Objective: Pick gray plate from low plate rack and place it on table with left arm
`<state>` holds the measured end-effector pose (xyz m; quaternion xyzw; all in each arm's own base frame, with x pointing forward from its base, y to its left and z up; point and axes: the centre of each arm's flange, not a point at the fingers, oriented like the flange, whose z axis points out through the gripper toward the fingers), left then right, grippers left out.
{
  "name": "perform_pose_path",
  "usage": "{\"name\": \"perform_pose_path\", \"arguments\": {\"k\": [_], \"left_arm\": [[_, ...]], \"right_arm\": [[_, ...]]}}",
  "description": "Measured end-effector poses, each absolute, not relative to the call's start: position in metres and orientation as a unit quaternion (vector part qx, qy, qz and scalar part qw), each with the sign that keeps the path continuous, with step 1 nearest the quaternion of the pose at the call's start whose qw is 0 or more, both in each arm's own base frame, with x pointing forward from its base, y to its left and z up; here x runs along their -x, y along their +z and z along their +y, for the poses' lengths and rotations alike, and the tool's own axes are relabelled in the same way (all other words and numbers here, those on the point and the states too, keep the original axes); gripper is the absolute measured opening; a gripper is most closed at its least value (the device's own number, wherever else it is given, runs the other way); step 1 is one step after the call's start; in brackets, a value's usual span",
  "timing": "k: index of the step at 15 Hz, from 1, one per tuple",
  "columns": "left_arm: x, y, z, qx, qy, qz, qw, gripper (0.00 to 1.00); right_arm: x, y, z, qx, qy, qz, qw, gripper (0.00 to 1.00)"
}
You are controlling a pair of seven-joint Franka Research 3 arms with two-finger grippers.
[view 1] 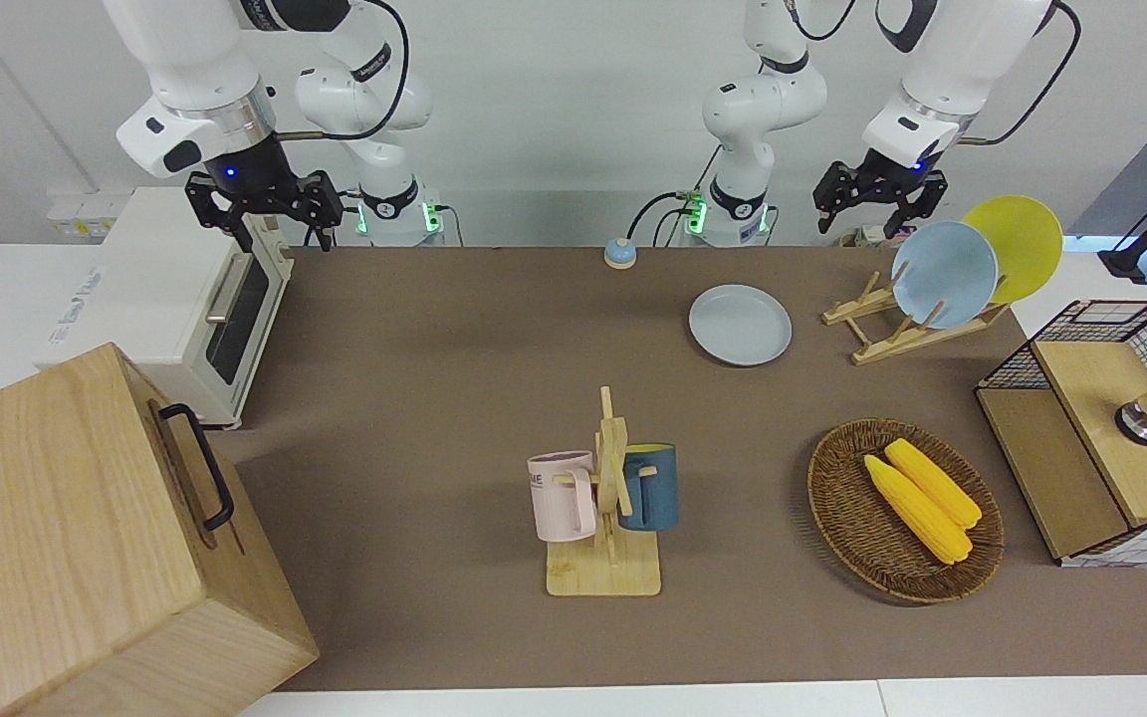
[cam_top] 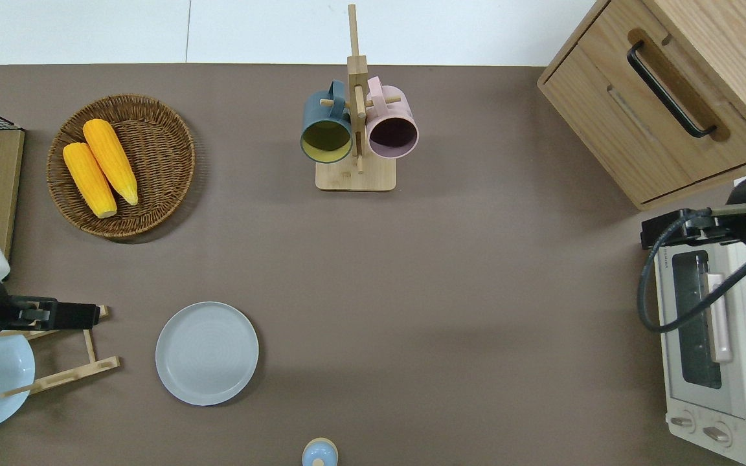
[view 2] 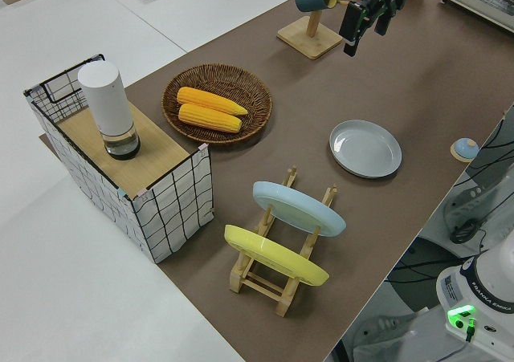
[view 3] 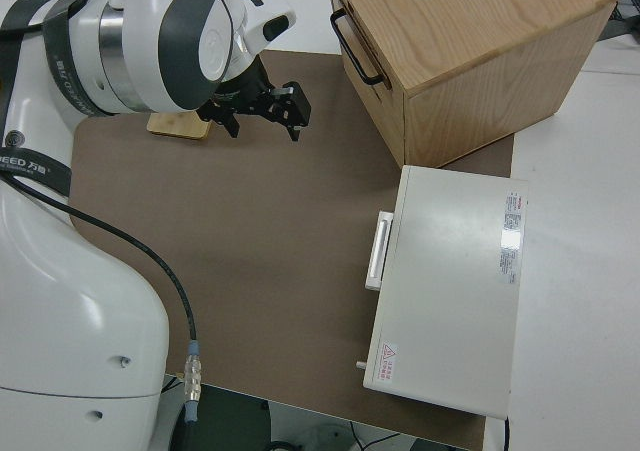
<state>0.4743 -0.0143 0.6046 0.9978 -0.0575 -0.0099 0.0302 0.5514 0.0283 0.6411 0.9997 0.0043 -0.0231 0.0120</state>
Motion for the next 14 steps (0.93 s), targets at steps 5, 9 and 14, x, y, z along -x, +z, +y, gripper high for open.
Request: {"name": "perform_pose_path", "arguments": {"k": [5, 9, 14], "left_arm": [[-0.4783, 0.6027, -0.0122, -0.998, -0.005, -0.062, 0.020, 1.00], [-0.4823, 0.6054, -0.0092, -0.998, 0.012, -0.062, 0.010, 1.00], [-0.4842, 0.6072, -0.0138, -0.997, 0.022, -0.067, 0.008, 1.00]], "right_arm": [[-0.5514, 0.6411, 0.0283, -1.000, -0.023, 0.004, 0.012, 0.99], [-0.5514, 0.6411, 0.0283, -1.000, -0.023, 0.004, 0.012, 0.99], [-0.5514, 0.6411, 0.0283, -1.000, -0.023, 0.004, 0.012, 0.99]]}}
